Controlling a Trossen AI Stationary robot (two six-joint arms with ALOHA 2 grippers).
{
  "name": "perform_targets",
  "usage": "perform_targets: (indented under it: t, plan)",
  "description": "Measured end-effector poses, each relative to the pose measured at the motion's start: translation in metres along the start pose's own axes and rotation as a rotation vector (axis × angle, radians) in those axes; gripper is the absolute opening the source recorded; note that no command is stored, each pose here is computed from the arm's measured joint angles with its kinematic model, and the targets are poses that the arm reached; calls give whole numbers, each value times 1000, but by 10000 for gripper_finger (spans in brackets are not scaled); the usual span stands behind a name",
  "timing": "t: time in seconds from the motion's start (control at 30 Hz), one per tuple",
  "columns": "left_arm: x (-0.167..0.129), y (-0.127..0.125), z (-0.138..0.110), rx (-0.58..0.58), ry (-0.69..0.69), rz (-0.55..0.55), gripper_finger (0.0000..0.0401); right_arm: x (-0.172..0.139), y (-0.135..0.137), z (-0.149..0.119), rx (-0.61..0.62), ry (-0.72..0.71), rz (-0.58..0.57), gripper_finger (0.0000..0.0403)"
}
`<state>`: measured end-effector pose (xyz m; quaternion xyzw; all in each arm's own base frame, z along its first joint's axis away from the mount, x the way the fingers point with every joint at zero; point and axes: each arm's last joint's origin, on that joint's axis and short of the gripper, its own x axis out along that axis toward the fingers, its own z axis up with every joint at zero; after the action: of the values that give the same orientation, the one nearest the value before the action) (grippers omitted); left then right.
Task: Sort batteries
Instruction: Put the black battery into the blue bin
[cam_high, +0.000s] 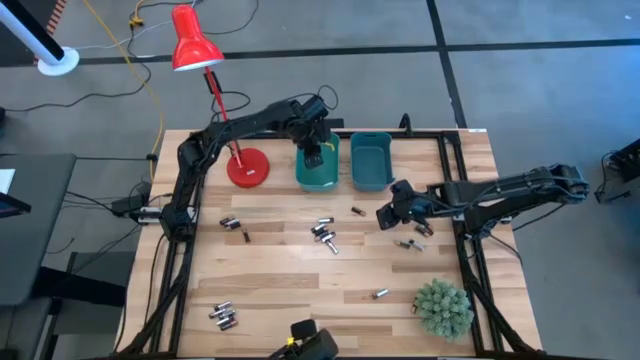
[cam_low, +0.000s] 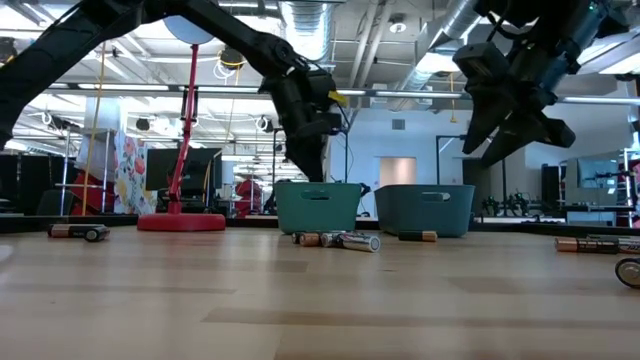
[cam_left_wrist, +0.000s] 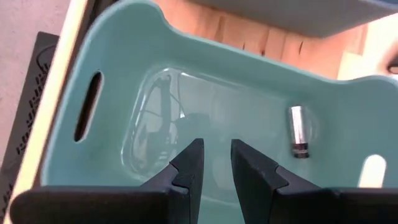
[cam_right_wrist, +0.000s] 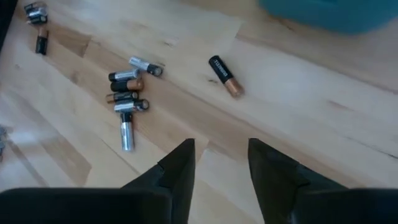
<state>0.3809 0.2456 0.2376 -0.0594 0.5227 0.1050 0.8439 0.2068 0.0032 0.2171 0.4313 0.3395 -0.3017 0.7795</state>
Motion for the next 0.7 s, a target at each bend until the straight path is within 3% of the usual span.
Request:
perform_targets:
  t: [0.2, 0.4, 0.53, 0.7]
  plan:
    - [-21, -2, 6, 28, 39, -14, 77, -10, 4, 12, -48, 4, -29, 186]
    - [-28, -2, 8, 7, 45, -16, 77, -32, -9, 25, -25, 89, -260, 168]
    - [-29, -2, 9, -23, 40, -13, 77, -40, -25, 29, 14, 231, -377, 156]
    - [-34, -6, 4, -118, 80, -59, 77, -36, -44, 31, 21, 405, -404, 135]
